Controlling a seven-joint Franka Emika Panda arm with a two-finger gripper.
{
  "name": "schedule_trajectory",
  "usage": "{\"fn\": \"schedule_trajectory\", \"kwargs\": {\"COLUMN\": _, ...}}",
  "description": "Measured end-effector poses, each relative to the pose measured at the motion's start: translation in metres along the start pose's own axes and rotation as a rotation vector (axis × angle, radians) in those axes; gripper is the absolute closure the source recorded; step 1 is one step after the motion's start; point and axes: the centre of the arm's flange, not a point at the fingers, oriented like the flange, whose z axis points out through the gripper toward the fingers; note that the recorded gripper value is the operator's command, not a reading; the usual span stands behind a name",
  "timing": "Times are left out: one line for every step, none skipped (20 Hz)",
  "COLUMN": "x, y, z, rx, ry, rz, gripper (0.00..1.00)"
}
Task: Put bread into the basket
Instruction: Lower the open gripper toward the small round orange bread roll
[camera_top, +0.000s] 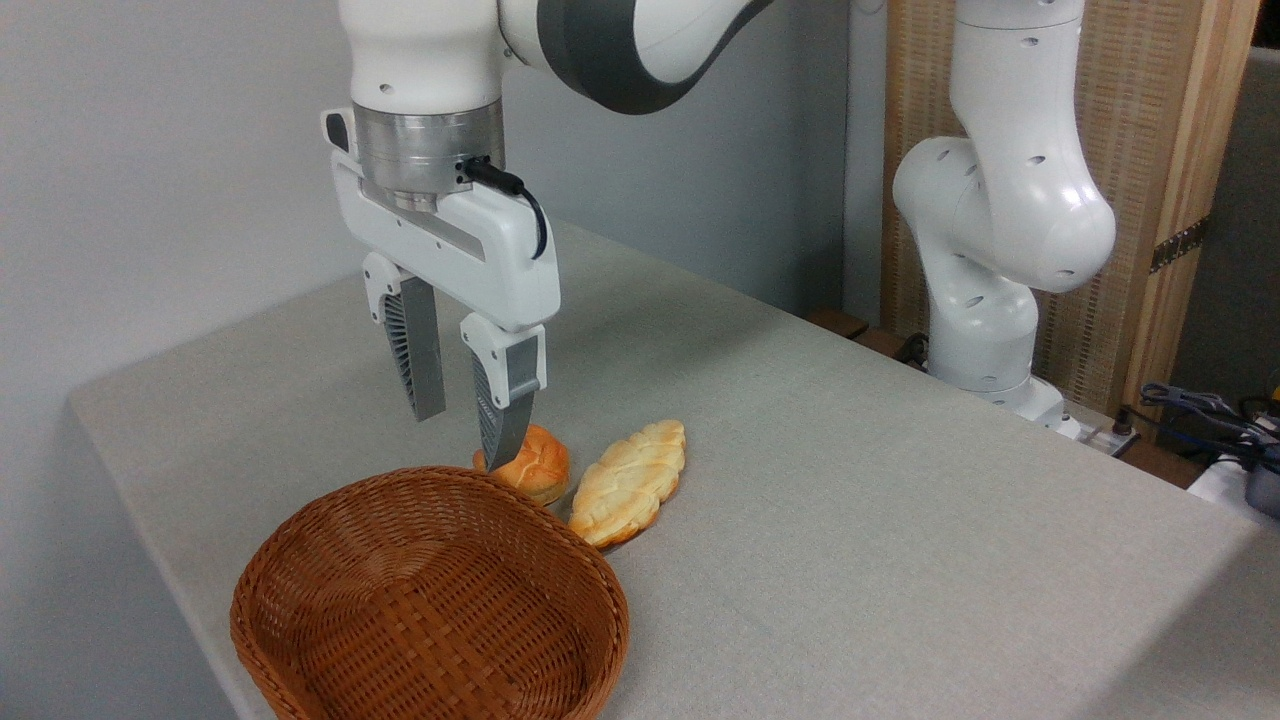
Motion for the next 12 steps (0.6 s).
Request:
{"fn": "schedule_trajectory", "kwargs": {"x": 0.002, "y": 0.007, "z": 0.003, "rx": -0.011, "ry": -0.012, "rz": 0.011, "gripper": 0.0}}
{"fn": "schedule_trajectory", "kwargs": {"x": 0.005, "y": 0.014, "z": 0.005, "rx": -0.021, "ry": -0.023, "rz": 0.024, "gripper": 0.0}}
{"fn": "schedule_trajectory", "kwargs": {"x": 0.008, "y": 0.022, "z": 0.009, "rx": -0.032, "ry": -0.035, "rz": 0.039, "gripper": 0.0}}
{"fn": "schedule_trajectory", "kwargs": {"x": 0.011, "y": 0.03, "z": 0.013, "rx": -0.041, "ry": -0.045, "rz": 0.052, "gripper": 0.0}}
{"fn": "schedule_trajectory", "kwargs": {"x": 0.013, "y": 0.035, "z": 0.016, "rx": -0.047, "ry": -0.052, "rz": 0.062, "gripper": 0.0}}
{"fn": "schedule_trajectory", "kwargs": {"x": 0.014, "y": 0.042, "z": 0.021, "rx": -0.055, "ry": -0.061, "rz": 0.073, "gripper": 0.0}}
{"fn": "schedule_trajectory", "kwargs": {"x": 0.015, "y": 0.05, "z": 0.028, "rx": -0.064, "ry": -0.073, "rz": 0.086, "gripper": 0.0}}
{"fn": "schedule_trajectory", "kwargs": {"x": 0.016, "y": 0.058, "z": 0.035, "rx": -0.074, "ry": -0.085, "rz": 0.098, "gripper": 0.0}}
{"fn": "schedule_trajectory", "kwargs": {"x": 0.016, "y": 0.065, "z": 0.042, "rx": -0.083, "ry": -0.097, "rz": 0.11, "gripper": 0.0}}
{"fn": "schedule_trajectory", "kwargs": {"x": 0.015, "y": 0.072, "z": 0.048, "rx": -0.091, "ry": -0.109, "rz": 0.119, "gripper": 0.0}}
{"fn": "schedule_trajectory", "kwargs": {"x": 0.015, "y": 0.076, "z": 0.052, "rx": -0.097, "ry": -0.117, "rz": 0.126, "gripper": 0.0}}
{"fn": "schedule_trajectory", "kwargs": {"x": 0.014, "y": 0.081, "z": 0.058, "rx": -0.103, "ry": -0.127, "rz": 0.133, "gripper": 0.0}}
